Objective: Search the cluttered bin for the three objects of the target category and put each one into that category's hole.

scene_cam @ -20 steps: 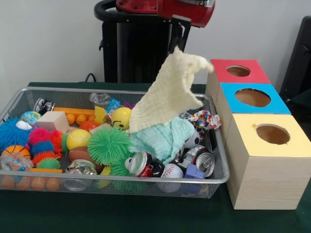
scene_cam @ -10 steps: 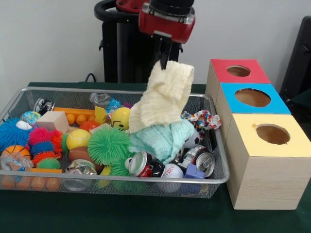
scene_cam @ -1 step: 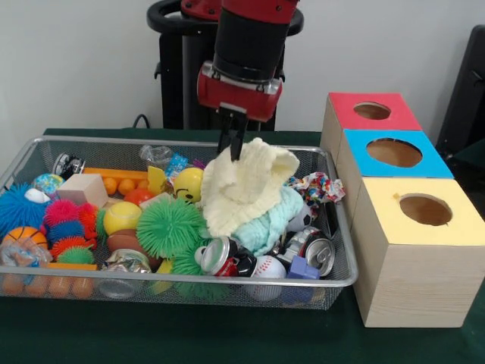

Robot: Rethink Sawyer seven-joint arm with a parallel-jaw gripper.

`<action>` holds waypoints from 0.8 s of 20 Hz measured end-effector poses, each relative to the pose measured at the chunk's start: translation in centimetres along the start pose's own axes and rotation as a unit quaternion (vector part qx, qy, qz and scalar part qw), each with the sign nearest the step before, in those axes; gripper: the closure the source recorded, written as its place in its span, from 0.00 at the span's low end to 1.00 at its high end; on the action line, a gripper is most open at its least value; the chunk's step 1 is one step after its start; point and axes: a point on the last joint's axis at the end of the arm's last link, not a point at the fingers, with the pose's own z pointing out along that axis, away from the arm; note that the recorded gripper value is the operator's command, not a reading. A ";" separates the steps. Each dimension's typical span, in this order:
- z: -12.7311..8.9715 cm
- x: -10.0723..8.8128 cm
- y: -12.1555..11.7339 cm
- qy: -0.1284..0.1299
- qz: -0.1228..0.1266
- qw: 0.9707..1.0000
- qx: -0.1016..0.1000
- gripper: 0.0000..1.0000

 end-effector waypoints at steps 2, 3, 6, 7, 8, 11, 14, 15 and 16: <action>1.0 0.4 0.2 0.003 -0.002 1.000 0.000 0.00; 1.3 0.5 0.3 0.006 -0.003 1.000 0.000 0.00; 2.4 1.3 0.5 0.018 -0.006 1.000 0.002 0.00; 2.9 1.6 0.5 0.022 -0.007 1.000 0.003 0.00; 3.1 1.8 0.6 0.025 -0.007 1.000 0.003 0.00; 3.5 2.0 0.6 0.029 -0.008 1.000 0.003 0.00; 3.5 1.9 0.6 0.030 -0.008 1.000 0.004 0.00; 3.5 1.9 0.6 0.030 -0.008 1.000 0.003 0.00; 3.5 1.8 0.5 0.031 -0.007 0.999 0.003 0.00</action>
